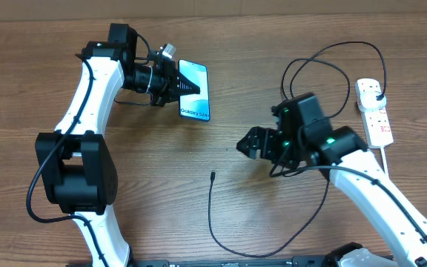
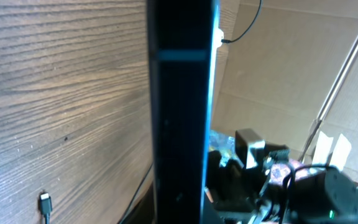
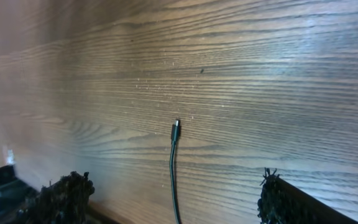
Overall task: Plug charger to phone and switch on socket
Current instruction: 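Move the right gripper down toward the black cable's USB-C plug, then grasp the USB-C plug with the right gripper and lift it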
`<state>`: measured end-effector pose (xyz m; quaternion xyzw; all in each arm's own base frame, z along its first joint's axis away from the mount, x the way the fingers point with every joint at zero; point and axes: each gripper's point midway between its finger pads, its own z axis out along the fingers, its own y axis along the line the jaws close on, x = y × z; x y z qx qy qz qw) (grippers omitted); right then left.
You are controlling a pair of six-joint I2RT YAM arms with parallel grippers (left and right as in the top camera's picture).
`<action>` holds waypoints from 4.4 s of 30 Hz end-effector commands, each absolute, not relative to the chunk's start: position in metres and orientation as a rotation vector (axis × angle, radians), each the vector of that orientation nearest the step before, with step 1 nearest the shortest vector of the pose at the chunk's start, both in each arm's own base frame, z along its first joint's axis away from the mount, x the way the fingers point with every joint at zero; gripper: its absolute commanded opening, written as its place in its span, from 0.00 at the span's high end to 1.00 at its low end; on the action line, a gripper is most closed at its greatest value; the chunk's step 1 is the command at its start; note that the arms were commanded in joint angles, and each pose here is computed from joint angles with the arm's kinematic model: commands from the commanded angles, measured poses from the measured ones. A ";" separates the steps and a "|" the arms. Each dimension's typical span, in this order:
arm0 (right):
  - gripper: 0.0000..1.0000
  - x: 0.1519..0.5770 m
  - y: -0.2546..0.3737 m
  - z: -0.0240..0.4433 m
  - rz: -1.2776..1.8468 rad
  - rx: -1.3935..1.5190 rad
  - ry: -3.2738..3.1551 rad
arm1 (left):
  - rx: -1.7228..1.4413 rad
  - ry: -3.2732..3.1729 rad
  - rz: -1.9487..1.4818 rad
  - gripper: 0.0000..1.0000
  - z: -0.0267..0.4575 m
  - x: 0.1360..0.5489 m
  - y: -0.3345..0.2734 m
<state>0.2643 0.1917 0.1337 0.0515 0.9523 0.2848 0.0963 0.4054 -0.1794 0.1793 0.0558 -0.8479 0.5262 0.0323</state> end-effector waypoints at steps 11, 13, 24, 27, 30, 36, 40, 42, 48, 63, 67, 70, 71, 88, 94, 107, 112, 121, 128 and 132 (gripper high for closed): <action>0.00 0.268 0.215 0.132 0.650 0.112 2.744 | 0.091 -2.591 1.734 0.96 0.209 0.404 -0.184; 0.00 0.269 0.218 0.134 0.675 0.104 2.739 | 0.099 -2.585 1.728 0.96 0.209 0.403 -0.184; 0.00 0.267 0.223 0.136 0.713 0.091 2.738 | 0.095 -2.581 1.725 0.96 0.209 0.401 -0.184; 0.00 0.269 0.224 0.137 0.718 0.090 2.731 | 0.095 -2.581 1.725 0.96 0.209 0.401 -0.184; 0.01 0.267 0.225 0.138 0.730 0.086 2.734 | 0.096 -2.581 1.725 0.96 0.209 0.401 -0.184; 0.06 0.270 0.227 0.142 0.744 0.080 2.721 | 0.095 -2.581 1.725 0.96 0.209 0.401 -0.184; 0.07 0.275 0.230 0.163 0.754 0.065 2.697 | 0.096 -2.580 1.724 0.96 0.209 0.401 -0.184; 0.07 0.276 0.230 0.172 0.752 0.042 2.689 | 0.096 -2.581 1.725 0.96 0.209 0.401 -0.184; 0.07 0.275 0.229 0.170 0.721 0.043 2.713 | 0.092 -2.590 1.732 0.96 0.209 0.403 -0.183; 0.14 0.263 0.246 0.122 0.548 -0.020 2.834 | 0.240 -2.630 1.765 0.96 0.209 0.420 -0.138; 0.20 0.259 0.250 0.107 0.448 0.031 2.849 | 0.296 -2.636 1.769 0.96 0.208 0.424 -0.123; 0.28 0.254 0.256 0.095 0.371 0.076 2.854 | 0.310 -2.639 1.770 0.96 0.208 0.424 -0.118; 0.30 0.251 0.258 0.091 0.350 0.085 2.858 | 0.307 -2.640 1.769 0.96 0.208 0.424 -0.118; 0.49 0.199 0.289 0.021 0.138 0.105 2.984 | 0.281 -2.664 1.730 0.96 0.203 0.418 -0.117; 0.59 0.202 0.285 0.017 0.118 0.150 2.952 | 0.283 -2.662 1.729 0.96 0.203 0.418 -0.117; 0.65 0.208 0.290 0.002 0.112 0.201 2.937 | 0.285 -2.659 1.729 0.96 0.203 0.418 -0.117; 0.72 0.207 0.288 -0.002 0.092 0.200 2.940 | 0.293 -2.652 1.724 0.96 0.203 0.416 -0.117; 0.94 0.207 0.282 -0.003 0.055 0.199 2.937 | 0.291 -2.646 1.732 0.96 0.204 0.416 -0.117; 0.96 0.204 0.277 -0.003 0.027 0.192 2.949 | 0.232 -2.620 1.813 0.96 0.213 0.416 -0.121; 0.96 0.199 0.282 -0.004 0.058 0.093 2.988 | 0.200 -2.636 1.820 0.96 0.213 0.416 -0.121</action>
